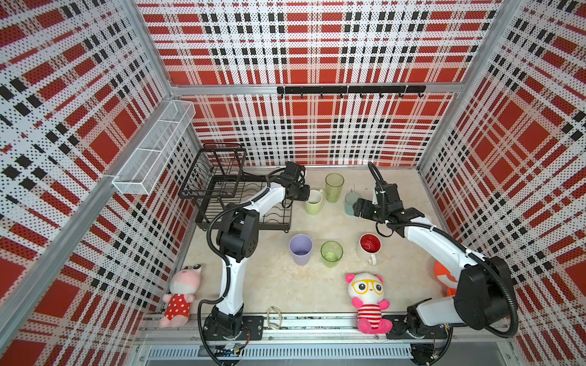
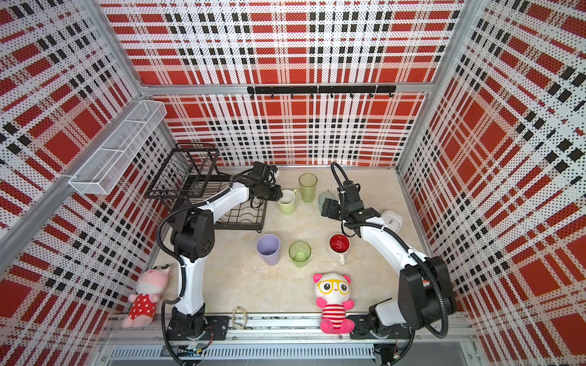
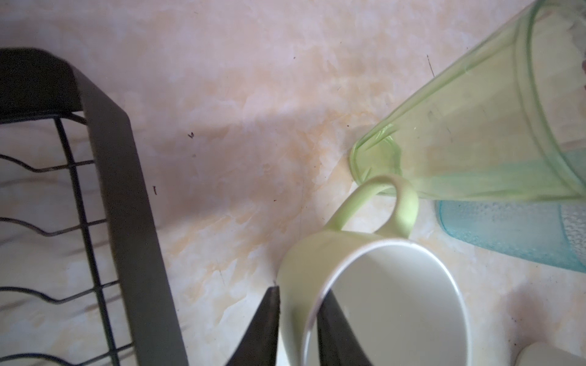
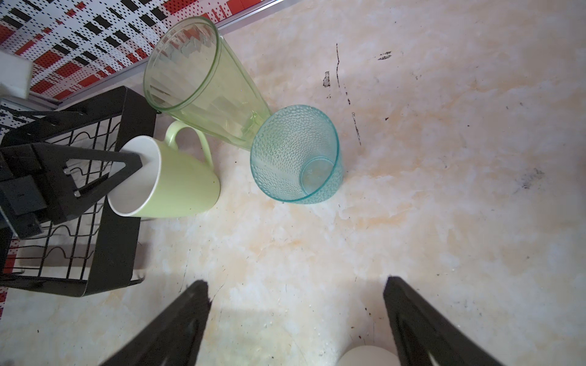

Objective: Load cups into a dish rack
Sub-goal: Pick up the cup from the top-center of the table, then place the cup upside down at the dish rack.

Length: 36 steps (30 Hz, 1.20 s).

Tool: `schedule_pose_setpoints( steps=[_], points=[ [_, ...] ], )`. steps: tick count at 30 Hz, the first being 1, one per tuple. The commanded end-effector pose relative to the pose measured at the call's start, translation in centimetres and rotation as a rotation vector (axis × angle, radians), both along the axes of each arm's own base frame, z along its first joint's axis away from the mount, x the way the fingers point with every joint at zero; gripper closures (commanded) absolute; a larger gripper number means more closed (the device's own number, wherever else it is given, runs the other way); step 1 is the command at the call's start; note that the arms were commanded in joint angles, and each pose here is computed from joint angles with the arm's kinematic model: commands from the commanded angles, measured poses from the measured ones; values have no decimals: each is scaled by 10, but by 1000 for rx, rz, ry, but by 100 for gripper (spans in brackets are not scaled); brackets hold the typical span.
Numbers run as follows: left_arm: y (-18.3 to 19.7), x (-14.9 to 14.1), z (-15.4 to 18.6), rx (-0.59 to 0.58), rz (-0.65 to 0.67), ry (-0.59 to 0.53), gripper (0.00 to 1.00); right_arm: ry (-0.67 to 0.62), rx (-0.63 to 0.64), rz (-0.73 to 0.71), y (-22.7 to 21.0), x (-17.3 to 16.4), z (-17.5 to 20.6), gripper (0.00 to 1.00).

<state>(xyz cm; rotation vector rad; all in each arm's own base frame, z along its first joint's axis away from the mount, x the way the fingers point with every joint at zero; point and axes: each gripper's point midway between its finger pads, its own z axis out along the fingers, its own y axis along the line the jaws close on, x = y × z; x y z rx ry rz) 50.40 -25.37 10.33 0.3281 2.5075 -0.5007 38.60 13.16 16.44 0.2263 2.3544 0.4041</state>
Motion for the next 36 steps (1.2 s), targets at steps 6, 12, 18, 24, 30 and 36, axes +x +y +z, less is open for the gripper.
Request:
schedule_pose_setpoints(
  steps=[6,12,18,24,30,36],
  points=[
    [-5,0,-7,31,-26,10,95,42,-7,-1,0,-3,-14,10],
    [-6,-2,18,-16,-37,-15,100,41,2,4,1,-2,-13,10],
    [-5,-9,68,-70,-49,-88,100,18,28,20,6,-1,0,9],
    [1,-22,141,-171,-53,-252,100,-5,249,90,39,-2,54,5],
    [-12,-63,232,-535,-190,-454,100,-83,498,138,56,-7,124,2],
    [-24,-122,293,-894,-365,-541,100,-218,983,278,71,-25,192,0]
  ],
)
